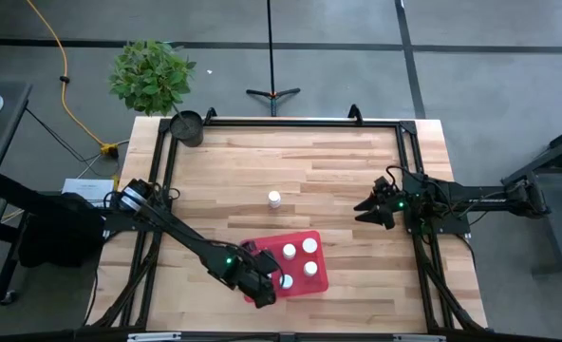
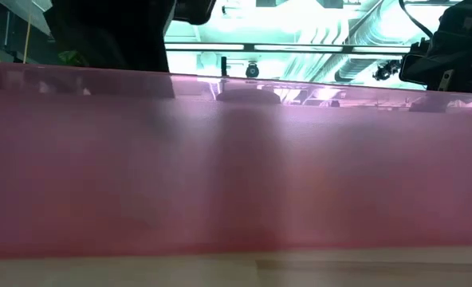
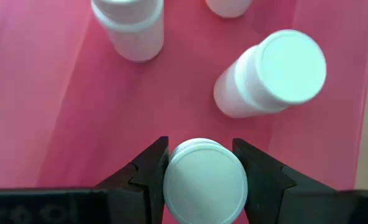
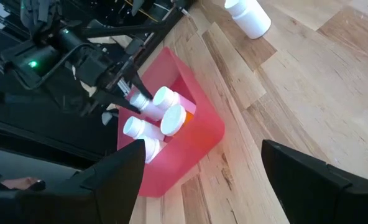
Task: Pick and place pill bottles into a basket
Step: Put the white pill bottle into the red bin
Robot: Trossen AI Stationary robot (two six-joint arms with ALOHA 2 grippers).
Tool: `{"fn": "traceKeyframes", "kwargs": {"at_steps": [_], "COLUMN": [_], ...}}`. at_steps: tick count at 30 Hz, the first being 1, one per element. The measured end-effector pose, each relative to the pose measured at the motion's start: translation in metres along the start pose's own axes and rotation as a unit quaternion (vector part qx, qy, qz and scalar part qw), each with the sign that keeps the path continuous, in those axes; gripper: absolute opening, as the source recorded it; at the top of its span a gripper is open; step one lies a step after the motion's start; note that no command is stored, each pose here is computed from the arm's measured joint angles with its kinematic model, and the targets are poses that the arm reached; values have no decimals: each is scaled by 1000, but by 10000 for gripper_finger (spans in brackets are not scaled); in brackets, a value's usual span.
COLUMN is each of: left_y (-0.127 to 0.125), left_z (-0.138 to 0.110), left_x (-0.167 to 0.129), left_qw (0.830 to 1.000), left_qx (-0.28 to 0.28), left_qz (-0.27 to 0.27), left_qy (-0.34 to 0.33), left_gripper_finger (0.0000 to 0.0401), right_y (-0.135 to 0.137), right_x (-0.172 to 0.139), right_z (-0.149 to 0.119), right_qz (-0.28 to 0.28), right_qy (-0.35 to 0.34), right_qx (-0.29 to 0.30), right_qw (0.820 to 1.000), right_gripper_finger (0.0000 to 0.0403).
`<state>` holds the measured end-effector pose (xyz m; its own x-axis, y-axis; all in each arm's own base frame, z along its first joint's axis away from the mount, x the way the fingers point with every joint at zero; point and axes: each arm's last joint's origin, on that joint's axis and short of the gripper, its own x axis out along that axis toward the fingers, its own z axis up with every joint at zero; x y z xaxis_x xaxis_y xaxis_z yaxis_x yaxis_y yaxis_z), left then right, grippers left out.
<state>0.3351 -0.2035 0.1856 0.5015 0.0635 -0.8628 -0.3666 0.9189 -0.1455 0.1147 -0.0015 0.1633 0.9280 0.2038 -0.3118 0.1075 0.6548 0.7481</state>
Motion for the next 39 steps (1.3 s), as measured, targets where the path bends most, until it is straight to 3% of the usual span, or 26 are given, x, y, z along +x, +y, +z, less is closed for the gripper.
{"fn": "traceKeyframes", "kwargs": {"at_steps": [16,23,28,34,39], "left_y": [-7,-14,-12,-15,-19], "left_z": [1,9,10,16,36], "left_x": [6,-1,-5,-14,-30], "left_qw": [1000,999,999,999,999], "left_qx": [-1,16,21,23,23], "left_qz": [-29,-41,-25,-19,-22], "left_qy": [7,10,16,19,9], "left_gripper_finger": [192,336,392,374,351], "right_y": [0,0,0,0,0], "right_x": [0,0,0,0,0], "right_z": [0,0,0,0,0], "right_qz": [-1,-1,-1,-1,-1], "right_qy": [-3,-3,-3,-3,-3], "right_qx": [0,-1,-2,-3,-3], "right_qw": [1000,1000,1000,1000,1000], "right_gripper_finger": [312,312,312,312,312]}}
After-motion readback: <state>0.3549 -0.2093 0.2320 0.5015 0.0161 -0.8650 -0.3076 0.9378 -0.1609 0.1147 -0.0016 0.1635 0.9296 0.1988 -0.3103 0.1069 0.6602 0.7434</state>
